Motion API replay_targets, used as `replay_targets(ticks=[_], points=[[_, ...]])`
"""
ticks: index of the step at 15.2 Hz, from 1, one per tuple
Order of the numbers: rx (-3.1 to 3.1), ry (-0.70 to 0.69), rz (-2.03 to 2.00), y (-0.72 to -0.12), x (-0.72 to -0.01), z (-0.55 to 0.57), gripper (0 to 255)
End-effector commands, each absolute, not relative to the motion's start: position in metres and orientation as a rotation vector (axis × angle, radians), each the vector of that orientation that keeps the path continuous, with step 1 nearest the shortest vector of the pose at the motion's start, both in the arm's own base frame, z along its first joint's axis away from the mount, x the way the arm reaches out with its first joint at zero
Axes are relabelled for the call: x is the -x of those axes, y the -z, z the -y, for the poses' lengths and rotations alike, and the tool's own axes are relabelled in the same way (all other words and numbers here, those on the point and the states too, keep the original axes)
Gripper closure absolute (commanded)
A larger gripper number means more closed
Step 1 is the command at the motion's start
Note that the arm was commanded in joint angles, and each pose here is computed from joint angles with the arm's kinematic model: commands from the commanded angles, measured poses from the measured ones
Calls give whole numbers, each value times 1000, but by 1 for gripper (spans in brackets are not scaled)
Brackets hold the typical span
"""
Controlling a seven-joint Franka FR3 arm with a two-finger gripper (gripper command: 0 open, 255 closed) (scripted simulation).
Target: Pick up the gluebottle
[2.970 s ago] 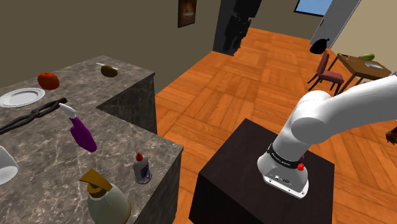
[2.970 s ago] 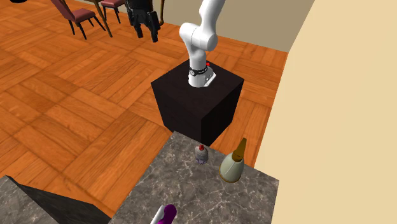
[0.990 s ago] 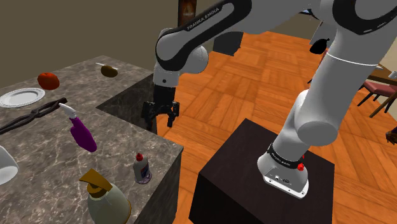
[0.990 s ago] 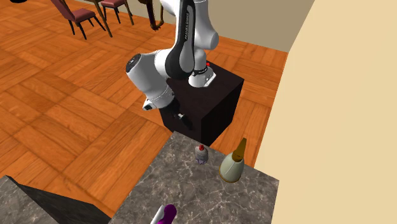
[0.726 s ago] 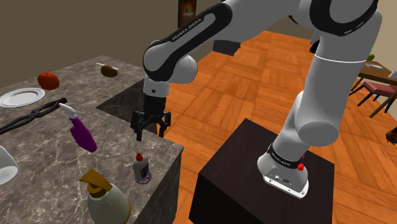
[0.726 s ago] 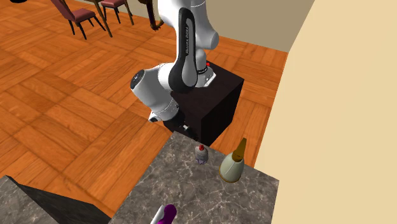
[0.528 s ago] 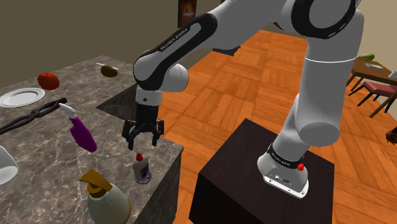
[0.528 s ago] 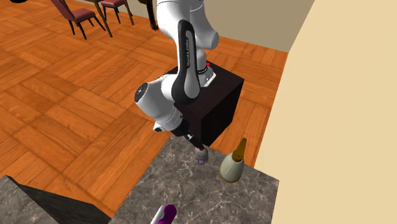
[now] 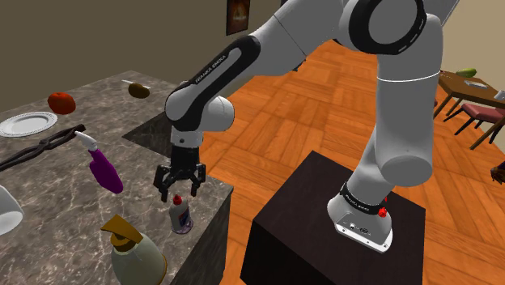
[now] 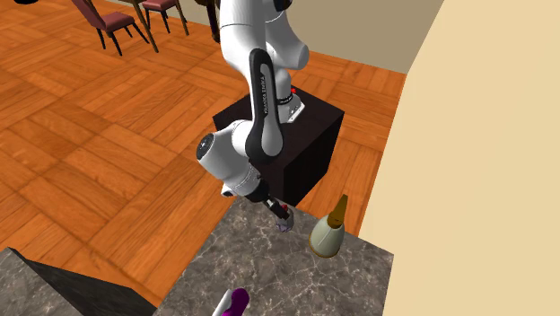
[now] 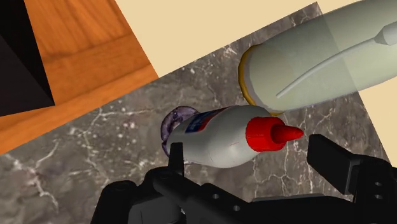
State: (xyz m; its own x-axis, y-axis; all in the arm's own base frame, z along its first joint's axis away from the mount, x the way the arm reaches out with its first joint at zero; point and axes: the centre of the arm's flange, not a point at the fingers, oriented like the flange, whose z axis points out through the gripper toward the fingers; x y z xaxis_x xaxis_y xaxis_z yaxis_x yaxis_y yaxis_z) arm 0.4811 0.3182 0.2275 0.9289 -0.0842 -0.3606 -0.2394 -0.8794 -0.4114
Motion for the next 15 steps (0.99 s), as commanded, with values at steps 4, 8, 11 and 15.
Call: replay_targets(ticks=[4,8,11,15], points=[[2626,-463,-233,-224,-482,-319,255],[2626,-463,-233,-224,-482,-318,255],[2626,-463,-233,-224,-481,-318,255],[2626,-463,-233,-239,-482,-318,255]])
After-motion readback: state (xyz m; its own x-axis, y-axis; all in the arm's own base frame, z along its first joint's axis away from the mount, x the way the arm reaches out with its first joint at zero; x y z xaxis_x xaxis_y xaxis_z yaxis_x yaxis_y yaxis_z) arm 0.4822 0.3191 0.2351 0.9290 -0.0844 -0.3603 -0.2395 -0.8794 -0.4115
